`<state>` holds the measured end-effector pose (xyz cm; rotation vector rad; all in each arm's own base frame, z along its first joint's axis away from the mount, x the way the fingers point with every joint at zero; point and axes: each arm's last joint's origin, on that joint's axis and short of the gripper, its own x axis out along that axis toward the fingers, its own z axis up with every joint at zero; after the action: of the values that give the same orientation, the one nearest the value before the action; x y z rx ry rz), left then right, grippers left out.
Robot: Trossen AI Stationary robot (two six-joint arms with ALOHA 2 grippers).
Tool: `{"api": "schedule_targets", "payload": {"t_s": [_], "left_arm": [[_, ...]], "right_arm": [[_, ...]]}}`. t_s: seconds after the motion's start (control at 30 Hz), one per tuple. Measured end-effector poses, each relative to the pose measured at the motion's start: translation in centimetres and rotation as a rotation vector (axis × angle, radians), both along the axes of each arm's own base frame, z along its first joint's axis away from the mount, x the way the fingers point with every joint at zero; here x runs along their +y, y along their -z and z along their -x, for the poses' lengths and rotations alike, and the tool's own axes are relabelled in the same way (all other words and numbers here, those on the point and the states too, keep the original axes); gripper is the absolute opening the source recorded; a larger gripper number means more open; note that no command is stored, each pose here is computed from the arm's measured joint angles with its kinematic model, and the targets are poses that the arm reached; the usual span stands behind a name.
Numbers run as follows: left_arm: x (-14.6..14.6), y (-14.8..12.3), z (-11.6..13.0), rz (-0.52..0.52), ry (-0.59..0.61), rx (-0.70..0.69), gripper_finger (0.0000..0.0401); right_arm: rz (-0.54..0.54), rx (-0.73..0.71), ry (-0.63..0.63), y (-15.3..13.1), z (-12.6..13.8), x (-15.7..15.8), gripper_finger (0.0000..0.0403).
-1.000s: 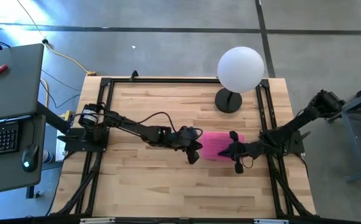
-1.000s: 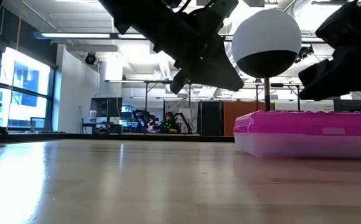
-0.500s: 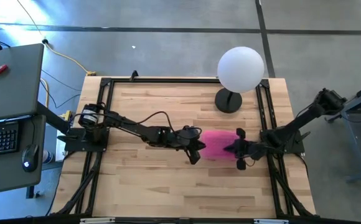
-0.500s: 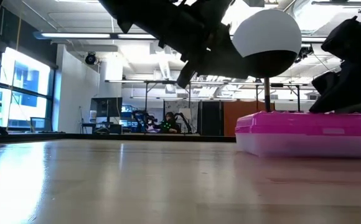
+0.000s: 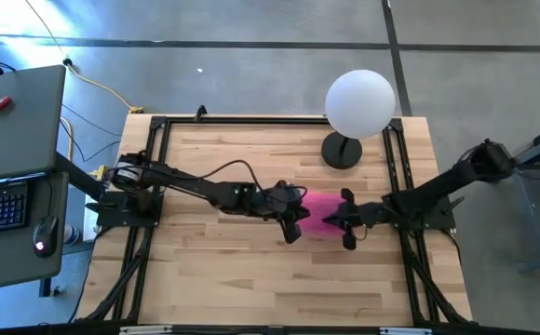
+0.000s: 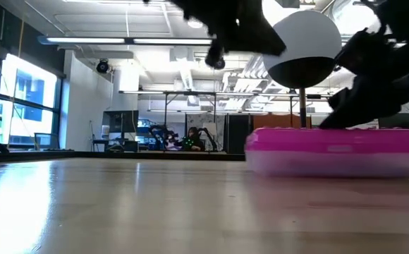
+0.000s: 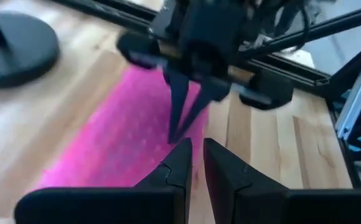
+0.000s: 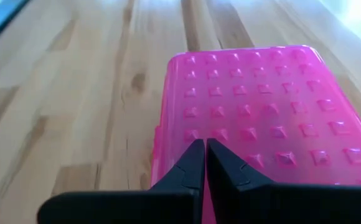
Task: Pick & place school supplies into a supply box
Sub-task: Close the transparent supply box
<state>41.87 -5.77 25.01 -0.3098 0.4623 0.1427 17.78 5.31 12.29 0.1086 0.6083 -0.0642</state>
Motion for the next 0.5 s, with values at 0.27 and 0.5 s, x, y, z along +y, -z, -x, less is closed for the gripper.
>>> {"api": "schedule_targets", "payload": {"t_s": [0.27,0.5], "left_arm": [[0.8,-7.9,2.2,-0.144,-0.109,0.081,0.0074],[1.8,-13.8,5.6,-0.264,-0.274,0.185,0.0074]], "right_arm": [[-0.033,-0.091,-0.033,1.3,-2.9,-0.7,0.0000],[0.018,-0.099,-0.118,1.0,-8.0,0.1,0.0000]]}}
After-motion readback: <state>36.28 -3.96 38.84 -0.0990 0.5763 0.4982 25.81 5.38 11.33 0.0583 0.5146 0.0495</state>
